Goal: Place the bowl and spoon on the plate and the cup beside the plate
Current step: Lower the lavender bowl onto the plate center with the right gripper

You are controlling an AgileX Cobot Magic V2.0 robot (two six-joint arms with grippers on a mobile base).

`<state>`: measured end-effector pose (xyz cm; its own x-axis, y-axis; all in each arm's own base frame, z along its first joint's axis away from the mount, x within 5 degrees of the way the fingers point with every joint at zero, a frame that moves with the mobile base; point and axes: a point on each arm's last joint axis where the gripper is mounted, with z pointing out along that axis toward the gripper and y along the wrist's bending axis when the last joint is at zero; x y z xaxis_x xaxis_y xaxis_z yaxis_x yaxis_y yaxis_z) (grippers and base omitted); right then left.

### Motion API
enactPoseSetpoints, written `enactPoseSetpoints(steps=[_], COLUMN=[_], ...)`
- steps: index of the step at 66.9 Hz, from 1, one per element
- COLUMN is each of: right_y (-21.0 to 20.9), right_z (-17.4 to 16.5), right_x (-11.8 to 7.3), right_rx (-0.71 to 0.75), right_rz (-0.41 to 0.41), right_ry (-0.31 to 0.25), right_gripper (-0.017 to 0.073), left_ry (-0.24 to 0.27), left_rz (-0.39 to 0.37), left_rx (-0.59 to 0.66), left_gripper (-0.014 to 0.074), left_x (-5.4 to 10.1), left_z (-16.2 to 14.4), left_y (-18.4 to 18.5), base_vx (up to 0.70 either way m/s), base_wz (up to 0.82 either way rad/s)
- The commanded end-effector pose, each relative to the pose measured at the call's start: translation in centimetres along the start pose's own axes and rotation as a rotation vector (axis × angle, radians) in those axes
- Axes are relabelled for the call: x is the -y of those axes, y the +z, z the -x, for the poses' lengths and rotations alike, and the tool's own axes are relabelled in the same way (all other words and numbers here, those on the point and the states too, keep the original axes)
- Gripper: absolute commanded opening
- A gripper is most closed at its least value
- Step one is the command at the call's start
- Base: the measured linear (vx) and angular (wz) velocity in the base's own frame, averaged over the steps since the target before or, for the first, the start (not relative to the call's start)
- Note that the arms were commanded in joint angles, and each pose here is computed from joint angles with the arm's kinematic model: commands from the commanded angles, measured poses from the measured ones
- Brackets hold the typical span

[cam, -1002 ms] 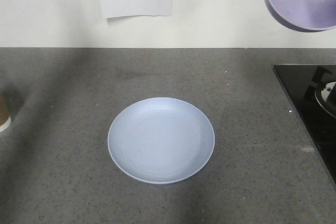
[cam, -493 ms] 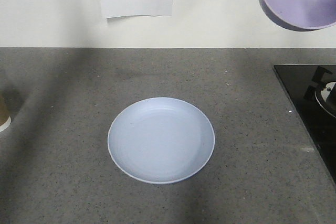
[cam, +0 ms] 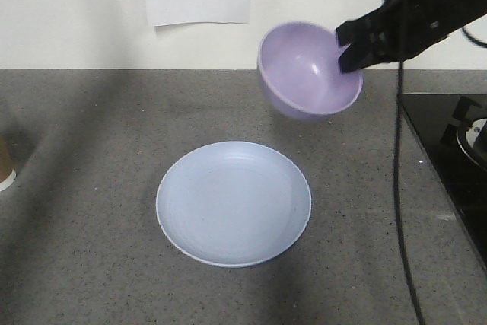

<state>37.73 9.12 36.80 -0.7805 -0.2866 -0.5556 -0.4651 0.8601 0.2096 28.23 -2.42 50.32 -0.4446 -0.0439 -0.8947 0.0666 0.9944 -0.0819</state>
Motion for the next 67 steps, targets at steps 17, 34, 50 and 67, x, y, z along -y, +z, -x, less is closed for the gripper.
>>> enactPoseSetpoints(steps=[17, 34, 50, 67], right_y=[7.1, 8.6, 9.3, 10.5], right_z=[0.4, 0.0, -0.5, -1.0], right_x=[-6.5, -7.1, -7.1, -7.1], right_rx=[-0.115, -0.161, -0.215, -0.263], right_rz=[-0.116, -0.031, -0.014, 0.014], right_ry=[-0.213, -0.183, -0.198, -0.184], right_gripper=[-0.0006, -0.0006, 0.0012, 0.0054], left_ry=[0.028, 0.04, 0.042, 0.042], left_rz=[-0.016, -0.014, -0.014, -0.014], left_rx=[0.077, 0.039, 0.025, 0.023], left_gripper=[-0.0006, -0.0004, 0.0, 0.0], left_x=[0.3, 0.3, 0.3, 0.3], left_z=[1.0, 0.6, 0.5, 0.5], left_y=[-1.8, -1.8, -1.8, -1.8], base_vx=[0.0, 0.0, 0.0, 0.0], base_wz=[0.0, 0.0, 0.0, 0.0])
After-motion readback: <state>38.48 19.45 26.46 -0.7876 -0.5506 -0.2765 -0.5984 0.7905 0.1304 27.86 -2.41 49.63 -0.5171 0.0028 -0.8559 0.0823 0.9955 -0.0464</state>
